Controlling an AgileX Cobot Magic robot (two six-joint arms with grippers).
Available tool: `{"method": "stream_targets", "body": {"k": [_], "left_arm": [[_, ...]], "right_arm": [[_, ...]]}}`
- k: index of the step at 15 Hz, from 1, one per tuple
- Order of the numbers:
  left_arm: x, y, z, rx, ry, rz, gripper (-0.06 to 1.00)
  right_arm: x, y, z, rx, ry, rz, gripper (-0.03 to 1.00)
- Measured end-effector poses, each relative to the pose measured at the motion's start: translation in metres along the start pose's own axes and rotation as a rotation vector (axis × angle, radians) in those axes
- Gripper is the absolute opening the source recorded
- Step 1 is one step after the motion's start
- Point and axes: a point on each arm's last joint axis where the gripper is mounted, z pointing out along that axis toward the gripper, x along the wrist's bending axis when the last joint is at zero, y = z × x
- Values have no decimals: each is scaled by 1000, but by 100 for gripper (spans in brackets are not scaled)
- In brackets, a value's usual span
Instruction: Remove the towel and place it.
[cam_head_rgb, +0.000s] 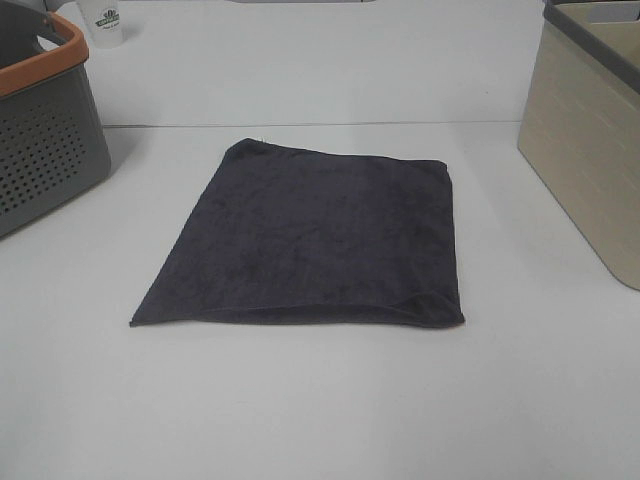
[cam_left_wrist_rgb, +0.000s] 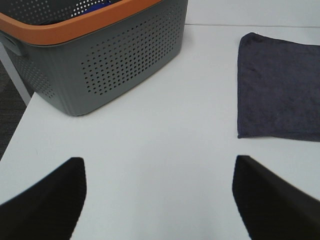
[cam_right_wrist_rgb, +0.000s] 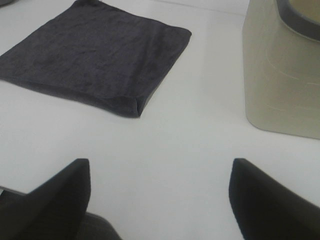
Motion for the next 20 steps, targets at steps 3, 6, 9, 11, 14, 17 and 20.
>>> {"method": "stream_targets", "body": {"k": [3, 6, 9, 11, 14, 17, 20], "left_arm": [[0, 0, 0, 0, 5, 3, 75], [1, 0, 0, 0, 6, 3, 75], [1, 0, 0, 0, 6, 3, 75], [1, 0, 0, 0, 7, 4, 75], [1, 0, 0, -1, 15, 10, 75], [1, 0, 0, -1, 16, 10, 75], [1, 0, 0, -1, 16, 10, 75]], "right_arm": [[2, -4, -6, -49, -8, -8, 75], [2, -4, -6, -49, -8, -8, 75], [2, -4, -6, -49, -8, -8, 75], [2, -4, -6, -49, -8, -8, 75], [2, -4, -6, -49, -8, -8, 75], [2, -4, -6, -49, -8, -8, 75], [2, -4, -6, -49, -8, -8, 75]]}}
